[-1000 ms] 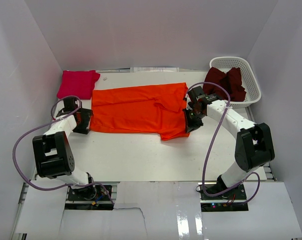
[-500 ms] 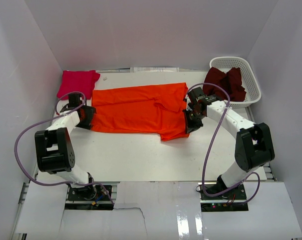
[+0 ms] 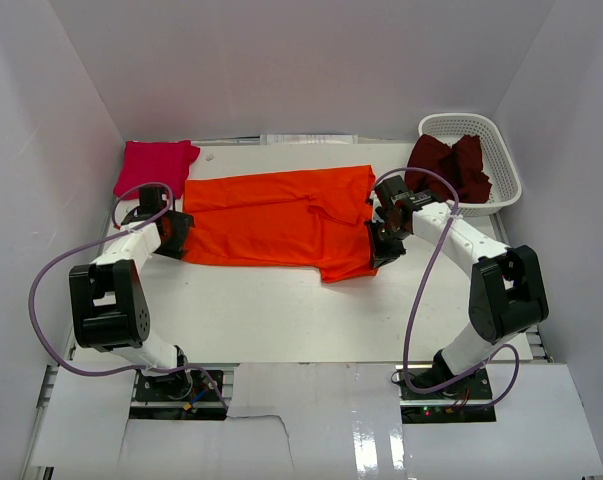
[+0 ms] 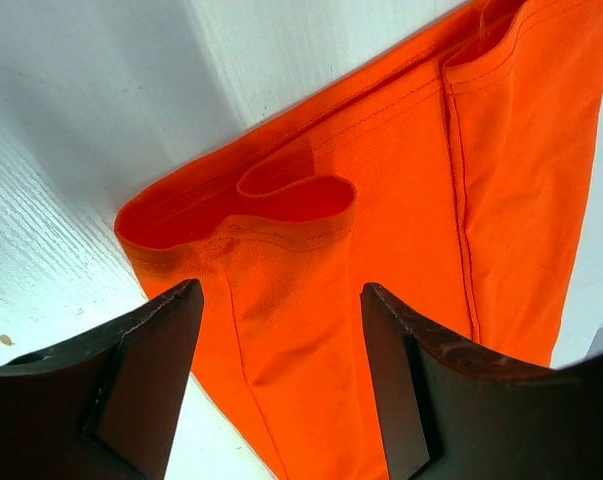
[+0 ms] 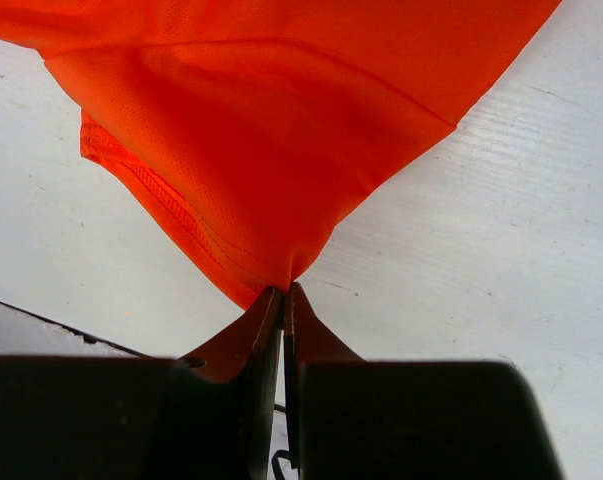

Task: Fold and stack the t-shirts
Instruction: Grap the side of the flattened tshirt closest away from the robot with both arms

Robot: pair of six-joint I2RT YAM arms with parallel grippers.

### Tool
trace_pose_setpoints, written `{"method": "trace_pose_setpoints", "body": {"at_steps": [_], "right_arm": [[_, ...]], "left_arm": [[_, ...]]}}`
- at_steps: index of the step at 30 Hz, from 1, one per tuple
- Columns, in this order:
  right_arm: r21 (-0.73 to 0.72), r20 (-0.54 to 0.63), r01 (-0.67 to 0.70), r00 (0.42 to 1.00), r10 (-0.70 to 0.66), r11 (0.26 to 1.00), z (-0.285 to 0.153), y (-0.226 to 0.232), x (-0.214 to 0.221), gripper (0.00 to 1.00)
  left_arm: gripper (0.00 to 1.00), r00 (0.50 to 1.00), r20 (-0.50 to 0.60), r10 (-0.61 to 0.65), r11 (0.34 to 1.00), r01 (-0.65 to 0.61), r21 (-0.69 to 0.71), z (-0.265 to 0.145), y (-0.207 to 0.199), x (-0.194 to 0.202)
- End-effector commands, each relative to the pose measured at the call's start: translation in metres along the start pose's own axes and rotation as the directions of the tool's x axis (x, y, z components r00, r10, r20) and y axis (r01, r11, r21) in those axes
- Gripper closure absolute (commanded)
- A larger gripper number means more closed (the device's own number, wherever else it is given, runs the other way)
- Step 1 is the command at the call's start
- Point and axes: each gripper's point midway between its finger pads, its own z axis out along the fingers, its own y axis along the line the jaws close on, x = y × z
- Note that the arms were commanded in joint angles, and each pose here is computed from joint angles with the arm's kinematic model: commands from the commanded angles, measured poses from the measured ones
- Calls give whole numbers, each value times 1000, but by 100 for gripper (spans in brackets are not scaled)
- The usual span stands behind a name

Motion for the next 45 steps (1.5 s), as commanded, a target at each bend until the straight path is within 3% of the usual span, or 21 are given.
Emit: {"method": "trace_pose_setpoints", "body": {"at_steps": [1, 9, 19, 36, 42, 45], "right_arm": [[-26, 40, 21, 999, -20, 999, -9, 7, -4, 92], [-23, 39, 21, 999, -20, 1000, -9, 6, -3, 92], [-15, 39, 18, 999, -18, 1000, -10, 5, -4, 92], [-23, 31, 23, 999, -23, 999, -8, 6, -2, 92], [-23, 32, 20, 999, -20, 1000, -9, 6, -1, 92], [-23, 33, 21, 999, -20, 1000, -9, 6, 0, 92]], "left_arm": [[25, 998, 46, -30, 999, 29, 19, -12, -7, -9], [32, 999, 29, -24, 999, 26, -45, 15, -5, -6], [33, 1000, 5, -19, 996, 20, -81, 26, 4, 1], [33, 998, 49, -33, 999, 31, 41, -28, 3, -4], [58, 999, 9, -33, 999, 33, 11, -19, 8, 4], [58, 999, -7, -37, 999, 37, -1, -14, 11, 8]]}}
